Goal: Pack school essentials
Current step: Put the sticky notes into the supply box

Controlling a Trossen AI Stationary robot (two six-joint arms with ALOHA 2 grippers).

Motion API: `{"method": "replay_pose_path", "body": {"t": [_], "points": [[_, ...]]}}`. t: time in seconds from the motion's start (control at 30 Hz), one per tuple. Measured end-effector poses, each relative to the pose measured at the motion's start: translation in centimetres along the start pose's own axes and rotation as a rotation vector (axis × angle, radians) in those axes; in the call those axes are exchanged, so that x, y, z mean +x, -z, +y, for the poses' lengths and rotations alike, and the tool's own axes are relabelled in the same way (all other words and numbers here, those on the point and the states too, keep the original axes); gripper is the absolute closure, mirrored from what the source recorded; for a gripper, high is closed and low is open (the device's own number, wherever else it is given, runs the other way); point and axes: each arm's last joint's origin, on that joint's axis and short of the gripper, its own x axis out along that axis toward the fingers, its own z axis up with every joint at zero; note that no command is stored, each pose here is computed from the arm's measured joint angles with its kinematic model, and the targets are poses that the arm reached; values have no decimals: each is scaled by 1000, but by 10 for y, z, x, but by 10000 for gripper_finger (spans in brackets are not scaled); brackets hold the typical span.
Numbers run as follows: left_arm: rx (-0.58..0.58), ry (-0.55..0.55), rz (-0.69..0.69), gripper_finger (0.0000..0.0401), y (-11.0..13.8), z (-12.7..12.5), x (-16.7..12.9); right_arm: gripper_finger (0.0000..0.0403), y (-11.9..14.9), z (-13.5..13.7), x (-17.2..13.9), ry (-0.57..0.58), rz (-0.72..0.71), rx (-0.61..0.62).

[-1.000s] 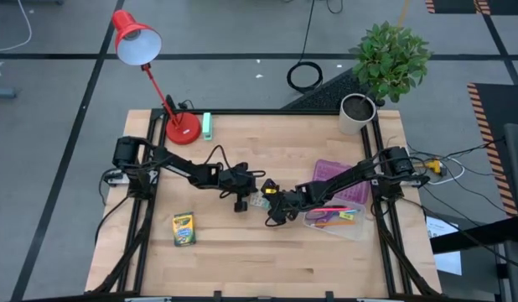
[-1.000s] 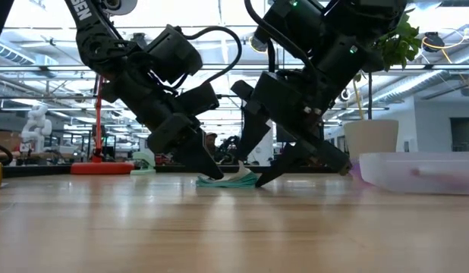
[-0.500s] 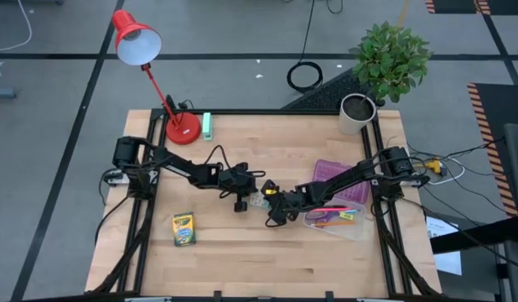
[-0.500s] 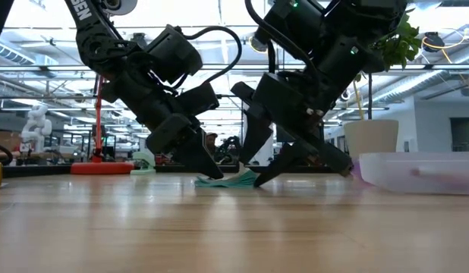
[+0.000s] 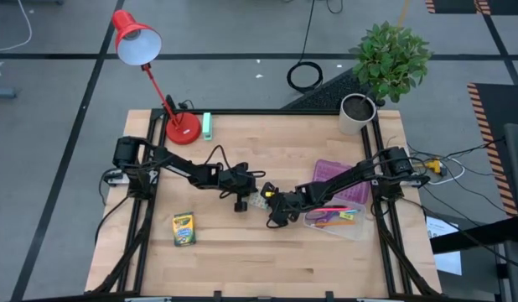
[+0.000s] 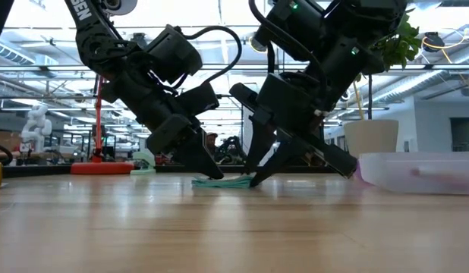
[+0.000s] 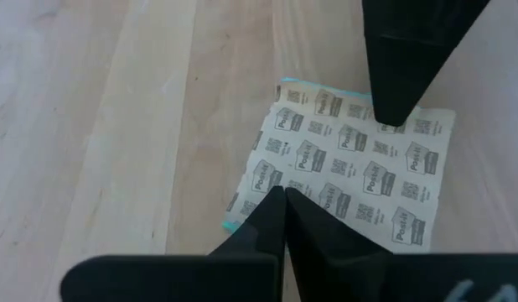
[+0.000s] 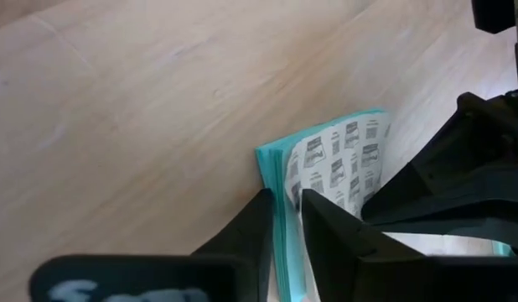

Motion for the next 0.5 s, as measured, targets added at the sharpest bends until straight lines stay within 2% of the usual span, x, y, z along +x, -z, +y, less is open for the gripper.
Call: {"method": "replay_pose_path", "body": {"t": [0.23,0.37,0.5], "points": [[2,-4,-1,397,0,0,0,377,-2,1,-1,0,-4,-4],[0,-9,-4,385,0,1,0,398,-2,2,-1,-4,-3,-4],[-10,-13,-10,381,-1,1,0,401,-3,2,-1,-5,-3,-6]]}}
